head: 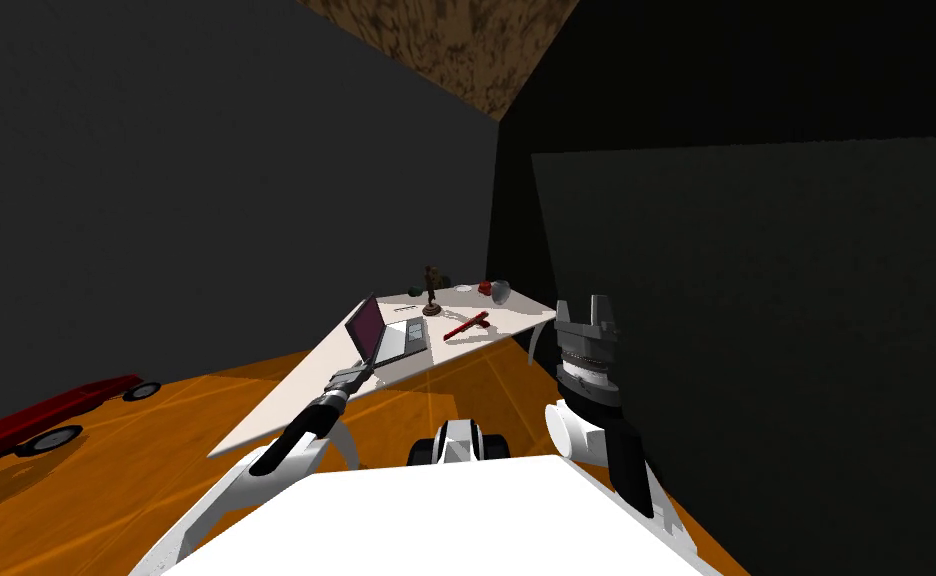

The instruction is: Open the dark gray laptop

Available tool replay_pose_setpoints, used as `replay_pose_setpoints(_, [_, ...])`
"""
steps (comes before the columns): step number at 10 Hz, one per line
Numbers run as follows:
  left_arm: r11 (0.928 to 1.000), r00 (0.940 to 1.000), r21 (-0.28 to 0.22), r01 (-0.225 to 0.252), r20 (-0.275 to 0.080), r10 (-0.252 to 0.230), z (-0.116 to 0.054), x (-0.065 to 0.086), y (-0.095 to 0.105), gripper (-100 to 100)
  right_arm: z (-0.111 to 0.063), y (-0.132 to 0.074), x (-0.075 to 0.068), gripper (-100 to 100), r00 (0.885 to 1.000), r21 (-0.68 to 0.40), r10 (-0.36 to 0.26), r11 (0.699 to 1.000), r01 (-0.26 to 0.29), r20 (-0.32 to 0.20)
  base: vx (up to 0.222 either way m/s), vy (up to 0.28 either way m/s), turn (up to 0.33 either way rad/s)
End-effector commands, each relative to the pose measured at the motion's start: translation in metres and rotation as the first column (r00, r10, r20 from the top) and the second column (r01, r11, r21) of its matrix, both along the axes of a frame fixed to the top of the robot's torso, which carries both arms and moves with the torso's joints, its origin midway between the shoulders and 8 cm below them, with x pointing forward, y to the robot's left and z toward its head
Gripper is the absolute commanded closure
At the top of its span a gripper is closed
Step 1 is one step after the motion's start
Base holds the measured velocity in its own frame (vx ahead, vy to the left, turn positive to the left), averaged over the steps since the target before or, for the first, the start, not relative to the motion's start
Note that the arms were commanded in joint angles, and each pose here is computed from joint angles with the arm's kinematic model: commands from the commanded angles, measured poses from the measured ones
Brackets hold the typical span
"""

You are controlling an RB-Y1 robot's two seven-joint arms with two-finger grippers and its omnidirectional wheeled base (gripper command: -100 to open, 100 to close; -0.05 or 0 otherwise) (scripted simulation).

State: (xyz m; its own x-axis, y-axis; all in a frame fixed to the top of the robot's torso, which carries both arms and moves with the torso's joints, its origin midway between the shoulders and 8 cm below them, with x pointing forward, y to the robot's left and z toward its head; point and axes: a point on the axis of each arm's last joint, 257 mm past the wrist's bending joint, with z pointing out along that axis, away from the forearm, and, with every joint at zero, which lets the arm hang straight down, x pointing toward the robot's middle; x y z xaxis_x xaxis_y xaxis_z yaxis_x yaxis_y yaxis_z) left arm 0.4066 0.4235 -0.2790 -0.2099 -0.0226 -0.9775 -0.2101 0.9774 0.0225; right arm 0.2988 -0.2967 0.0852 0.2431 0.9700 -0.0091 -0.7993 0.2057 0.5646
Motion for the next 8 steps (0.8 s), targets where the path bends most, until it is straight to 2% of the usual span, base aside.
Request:
replay_pose_setpoints(1, [0.9999,0.9998,0.009,0.012,-0.013,-0.012,-0.0012,-0.0002,-0.0056,100,0.0000,0.0000,0.0000,0,1.000,0.000,0.000,1.000,0.000,0.000,0.016,-0.004,0.048])
replay_pose_setpoints(3, [0.9981,0.9995,0.057,0.024,-0.024,-0.022,-0.0013,-0.0002,-0.0057,100,0.0000,0.0000,0.0000,0,1.000,0.000,0.000,1.000,0.000,0.000,0.017,-0.007,0.022])
replay_pose_setpoints(4, [0.9977,0.9994,0.063,0.025,-0.026,-0.024,-0.0013,-0.0002,-0.0057,100,0.0000,0.0000,0.0000,0,1.000,0.000,0.000,1.000,0.000,0.000,0.000,0.000,0.000])
replay_pose_setpoints(5, [0.9984,0.9990,0.047,0.030,-0.034,-0.028,-0.0024,-0.0008,-0.0100,100,0.0000,0.0000,0.0000,0,1.000,0.000,0.000,1.000,0.000,0.000,0.017,-0.005,0.051])
replay_pose_setpoints(7, [0.9945,0.9982,0.096,0.043,-0.045,-0.039,-0.0024,-0.0008,-0.0101,100,0.0000,0.0000,0.0000,0,1.000,0.000,0.000,1.000,0.000,0.000,0.016,-0.009,0.023])
replay_pose_setpoints(8, [0.9937,0.9981,0.102,0.045,-0.047,-0.040,-0.0024,-0.0008,-0.0101,100,0.0000,0.0000,0.0000,0,1.000,0.000,0.000,1.000,0.000,0.000,0.000,0.000,0.000])
